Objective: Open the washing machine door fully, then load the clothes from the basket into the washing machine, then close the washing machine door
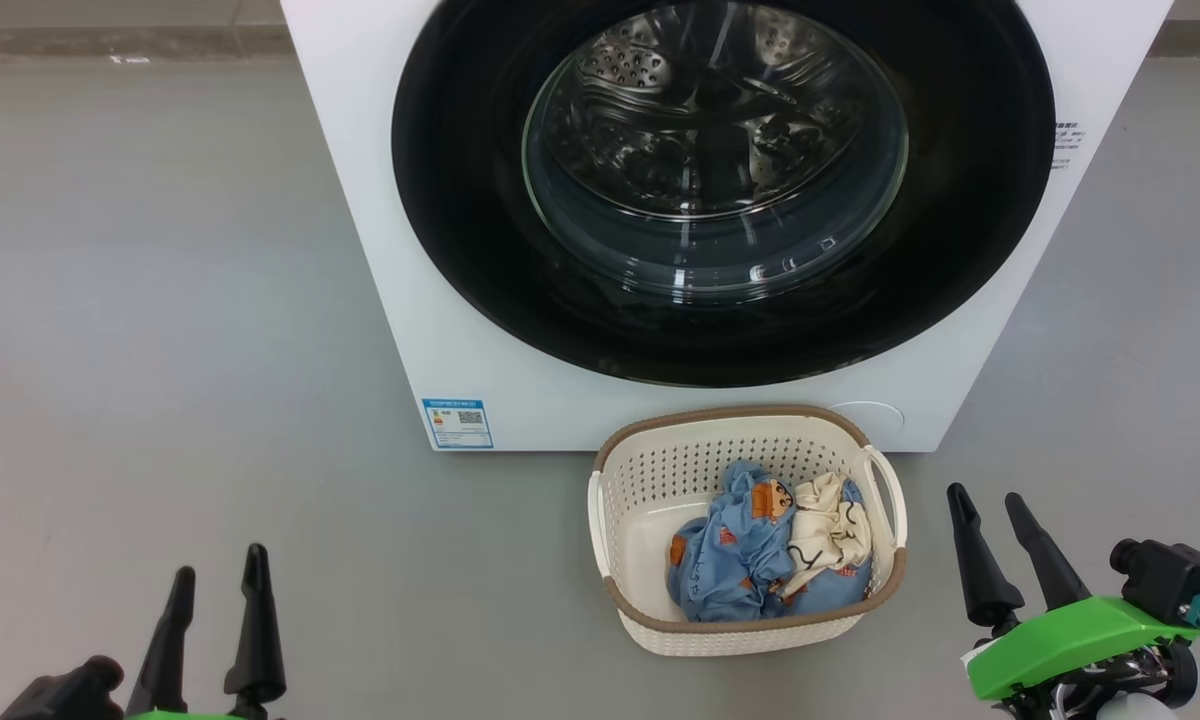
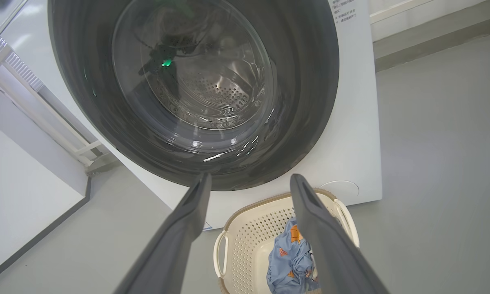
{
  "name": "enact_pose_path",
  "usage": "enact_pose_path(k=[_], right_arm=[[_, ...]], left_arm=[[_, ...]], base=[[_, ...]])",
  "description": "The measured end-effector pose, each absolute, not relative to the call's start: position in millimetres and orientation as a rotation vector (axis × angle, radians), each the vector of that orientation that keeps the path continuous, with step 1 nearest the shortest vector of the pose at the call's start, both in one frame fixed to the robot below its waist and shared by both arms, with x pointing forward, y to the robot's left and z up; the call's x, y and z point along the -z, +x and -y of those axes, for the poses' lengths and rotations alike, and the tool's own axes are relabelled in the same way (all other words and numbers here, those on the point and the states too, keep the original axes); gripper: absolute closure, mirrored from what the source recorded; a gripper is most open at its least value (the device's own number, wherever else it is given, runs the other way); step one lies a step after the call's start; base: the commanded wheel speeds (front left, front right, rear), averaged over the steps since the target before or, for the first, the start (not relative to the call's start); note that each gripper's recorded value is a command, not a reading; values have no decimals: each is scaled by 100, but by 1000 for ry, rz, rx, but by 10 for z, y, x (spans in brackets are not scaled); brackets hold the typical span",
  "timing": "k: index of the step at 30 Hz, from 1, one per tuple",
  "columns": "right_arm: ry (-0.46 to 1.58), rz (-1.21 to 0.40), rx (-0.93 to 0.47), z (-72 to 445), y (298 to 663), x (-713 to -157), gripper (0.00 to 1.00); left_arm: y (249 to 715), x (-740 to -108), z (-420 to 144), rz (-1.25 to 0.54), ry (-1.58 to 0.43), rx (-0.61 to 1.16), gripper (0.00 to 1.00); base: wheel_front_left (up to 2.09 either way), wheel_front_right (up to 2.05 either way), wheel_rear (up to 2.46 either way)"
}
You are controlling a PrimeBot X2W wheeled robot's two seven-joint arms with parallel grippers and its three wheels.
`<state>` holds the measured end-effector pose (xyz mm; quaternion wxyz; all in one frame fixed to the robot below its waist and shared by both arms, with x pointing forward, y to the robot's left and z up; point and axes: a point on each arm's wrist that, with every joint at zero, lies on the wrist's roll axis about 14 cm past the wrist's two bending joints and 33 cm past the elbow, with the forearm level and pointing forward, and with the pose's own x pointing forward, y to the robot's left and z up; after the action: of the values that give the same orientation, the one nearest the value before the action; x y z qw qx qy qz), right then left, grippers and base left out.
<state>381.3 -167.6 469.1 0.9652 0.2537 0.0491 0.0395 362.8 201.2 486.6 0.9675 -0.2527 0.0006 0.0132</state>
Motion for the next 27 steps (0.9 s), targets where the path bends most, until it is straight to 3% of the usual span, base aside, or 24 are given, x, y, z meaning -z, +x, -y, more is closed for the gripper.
enact_pose_path(k=[27], right_arm=[[269, -10, -162, 1584, 3858, -4883, 0]], left_arm=[[3636, -5005, -1925, 57, -235, 46, 0]], base=[[0, 0, 0]])
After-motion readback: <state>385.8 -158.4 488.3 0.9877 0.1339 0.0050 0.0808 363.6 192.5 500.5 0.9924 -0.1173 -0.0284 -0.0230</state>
